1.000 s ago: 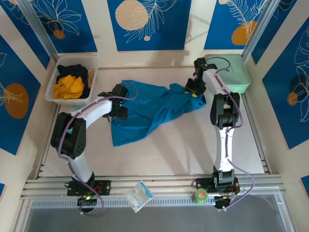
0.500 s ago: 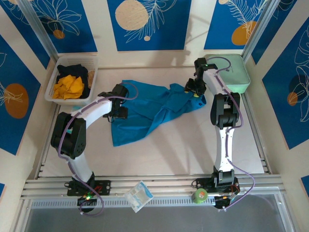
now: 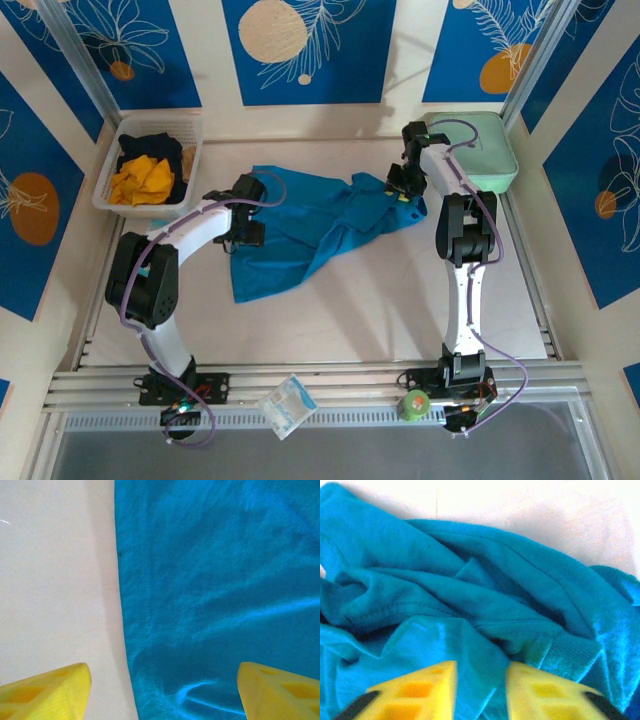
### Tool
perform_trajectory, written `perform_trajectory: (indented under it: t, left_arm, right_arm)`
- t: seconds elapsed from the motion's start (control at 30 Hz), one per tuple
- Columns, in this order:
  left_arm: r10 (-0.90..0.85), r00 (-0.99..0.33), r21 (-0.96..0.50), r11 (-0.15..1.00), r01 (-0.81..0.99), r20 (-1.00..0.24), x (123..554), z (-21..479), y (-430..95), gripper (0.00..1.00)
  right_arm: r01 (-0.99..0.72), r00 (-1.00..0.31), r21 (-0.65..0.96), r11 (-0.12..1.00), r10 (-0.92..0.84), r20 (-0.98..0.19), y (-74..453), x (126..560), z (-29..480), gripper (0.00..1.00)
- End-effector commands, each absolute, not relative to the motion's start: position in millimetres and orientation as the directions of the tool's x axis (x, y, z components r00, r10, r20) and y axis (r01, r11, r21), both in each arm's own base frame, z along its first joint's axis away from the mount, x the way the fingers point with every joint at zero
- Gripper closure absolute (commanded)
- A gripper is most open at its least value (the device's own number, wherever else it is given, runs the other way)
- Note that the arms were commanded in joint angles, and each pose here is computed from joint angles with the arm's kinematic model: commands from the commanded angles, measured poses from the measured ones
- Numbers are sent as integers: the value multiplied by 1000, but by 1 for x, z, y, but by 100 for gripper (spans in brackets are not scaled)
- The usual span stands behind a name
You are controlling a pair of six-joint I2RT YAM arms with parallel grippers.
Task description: Fold and stack the t-shirts
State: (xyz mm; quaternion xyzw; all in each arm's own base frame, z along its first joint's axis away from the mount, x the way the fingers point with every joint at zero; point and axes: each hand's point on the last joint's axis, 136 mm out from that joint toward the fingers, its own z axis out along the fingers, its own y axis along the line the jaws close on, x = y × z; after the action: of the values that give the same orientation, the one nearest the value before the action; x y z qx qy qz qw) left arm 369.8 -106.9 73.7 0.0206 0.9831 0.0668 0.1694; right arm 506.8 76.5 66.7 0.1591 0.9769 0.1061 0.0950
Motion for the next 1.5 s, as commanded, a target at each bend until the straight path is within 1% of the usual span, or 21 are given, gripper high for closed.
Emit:
perform_trajectory:
  t: [0.0, 0.1, 0.13, 0.23, 0.33, 0.4, 0.5, 0.63, 0.77, 0.83, 0.9, 1.0, 1.1, 1.27, 1.47]
  left_arm:
    - [58, -952, 139, 990, 16, -302, 361, 69, -103, 23]
    - [59, -952, 143, 990, 16, -301, 360, 68, -102, 23]
    - [58, -953, 147, 989, 15, -299, 359, 68, -101, 23]
    - [59, -954, 160, 987, 12, -293, 358, 64, -99, 23]
    - [54, -958, 180, 984, 3, -282, 356, 57, -95, 23]
    - [53, -961, 192, 981, -1, -273, 353, 52, -92, 23]
    - [49, -962, 197, 980, -4, -267, 352, 47, -91, 24]
    - [46, -961, 184, 983, -5, -272, 351, 41, -93, 24]
    - [47, -960, 160, 987, 2, -275, 355, 37, -98, 24]
    - [52, -959, 151, 989, 9, -278, 358, 37, -101, 24]
    - [60, -959, 153, 988, 18, -276, 360, 34, -102, 24]
    - [69, -960, 153, 988, 28, -272, 363, 30, -104, 24]
    - [72, -961, 159, 987, 30, -268, 364, 26, -104, 24]
    - [81, -965, 189, 981, 34, -247, 367, 14, -100, 24]
    - [86, -971, 216, 976, 37, -222, 367, 3, -97, 25]
  right_arm:
    - [299, -923, 268, 916, 348, -162, 79, 515, 73, 80]
    - [294, -921, 274, 916, 348, -177, 81, 517, 80, 97]
    - [292, -919, 275, 916, 348, -185, 81, 517, 85, 100]
    - [280, -913, 274, 920, 343, -222, 81, 514, 103, 100]
    - [266, -902, 252, 930, 332, -275, 79, 500, 131, 100]
    - [266, -892, 234, 935, 330, -308, 77, 481, 149, 100]
    - [282, -879, 201, 938, 337, -337, 72, 436, 171, 100]
    - [326, -859, 147, 934, 358, -366, 64, 350, 185, 100]
    - [404, -843, 139, 904, 427, -327, 55, 259, 175, 100]
    - [449, -832, 152, 881, 474, -288, 52, 222, 165, 100]
    - [487, -816, 184, 854, 520, -253, 50, 197, 160, 100]
    - [531, -787, 247, 811, 580, -213, 54, 177, 163, 100]
    - [555, -774, 262, 789, 605, -184, 57, 162, 164, 100]
    - [580, -777, 209, 787, 612, -149, 56, 137, 156, 100]
    - [588, -794, 162, 793, 604, -74, 66, 122, 123, 100]
